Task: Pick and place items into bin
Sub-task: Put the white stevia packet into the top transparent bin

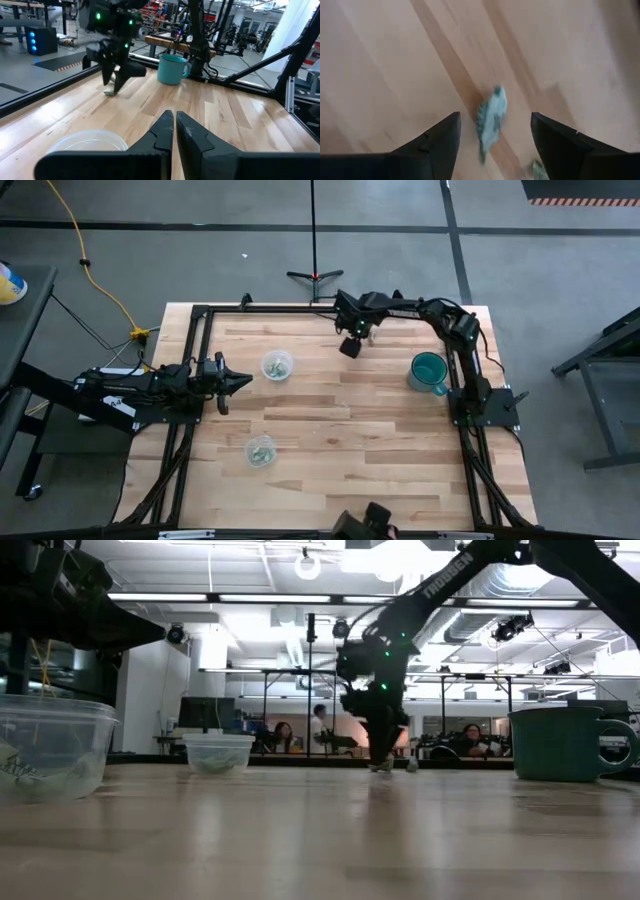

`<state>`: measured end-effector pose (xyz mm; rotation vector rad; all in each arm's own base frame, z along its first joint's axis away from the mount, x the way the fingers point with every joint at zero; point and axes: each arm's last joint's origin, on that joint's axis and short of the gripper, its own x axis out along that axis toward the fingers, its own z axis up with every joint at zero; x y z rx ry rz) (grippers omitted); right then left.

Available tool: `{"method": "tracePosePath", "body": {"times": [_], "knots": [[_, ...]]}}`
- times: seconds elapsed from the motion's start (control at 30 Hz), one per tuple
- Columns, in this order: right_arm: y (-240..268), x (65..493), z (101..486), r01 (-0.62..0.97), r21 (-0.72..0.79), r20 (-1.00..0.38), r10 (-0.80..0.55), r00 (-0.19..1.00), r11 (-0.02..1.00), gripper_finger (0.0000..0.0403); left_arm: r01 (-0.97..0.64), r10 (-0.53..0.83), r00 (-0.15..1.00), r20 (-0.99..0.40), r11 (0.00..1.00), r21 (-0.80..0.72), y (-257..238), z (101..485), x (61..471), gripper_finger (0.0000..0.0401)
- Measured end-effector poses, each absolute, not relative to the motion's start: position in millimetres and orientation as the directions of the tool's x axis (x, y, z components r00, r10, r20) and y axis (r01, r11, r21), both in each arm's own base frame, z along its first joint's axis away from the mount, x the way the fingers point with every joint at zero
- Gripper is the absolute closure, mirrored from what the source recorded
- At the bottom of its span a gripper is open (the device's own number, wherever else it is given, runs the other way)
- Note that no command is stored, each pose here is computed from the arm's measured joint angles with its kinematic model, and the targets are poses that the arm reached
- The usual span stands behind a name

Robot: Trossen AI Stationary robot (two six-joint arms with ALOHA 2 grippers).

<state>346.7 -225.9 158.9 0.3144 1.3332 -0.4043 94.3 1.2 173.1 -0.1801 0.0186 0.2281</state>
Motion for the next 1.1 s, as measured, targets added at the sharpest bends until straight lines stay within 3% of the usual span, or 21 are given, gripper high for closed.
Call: {"method": "tracePosePath", "body": {"times": [0.37,0.47,0.6,0.8,0.87,0.93,1.1], "knots": [[-225,338,141,0.464,-0.009,-0.979,-0.103,0.178,0.886,0.0172,-0.229,0.225,0.973,-0.039,0.963,-0.143,1,173,94,0.0345],[-224,341,141,0.454,-0.013,-0.975,-0.112,0.191,0.891,0.0189,-0.229,0.225,0.973,-0.039,0.963,-0.142,1,173,94,0.0345],[-224,341,141,0.471,-0.014,-0.975,-0.116,0.187,0.882,0.0246,-0.229,0.225,0.973,-0.039,0.963,-0.142,1,173,94,0.0345],[-223,343,141,0.510,0.011,-0.972,-0.111,0.209,0.860,0.0373,-0.229,0.225,0.974,-0.039,0.963,-0.142,1,173,94,0.0345],[-221,350,142,0.517,0.052,-0.958,-0.104,0.268,0.855,0.0393,-0.229,0.225,0.974,-0.039,0.963,-0.142,1,173,94,0.0345],[-217,361,145,0.483,0.123,-0.924,-0.078,0.375,0.867,0.0386,-0.229,0.225,0.973,-0.039,0.963,-0.142,1,173,94,0.0345],[-186,407,175,0.286,0.264,-0.748,0.009,0.664,0.921,0.0398,-0.228,0.225,0.974,-0.039,0.963,-0.142,1,173,94,0.0345]]}}
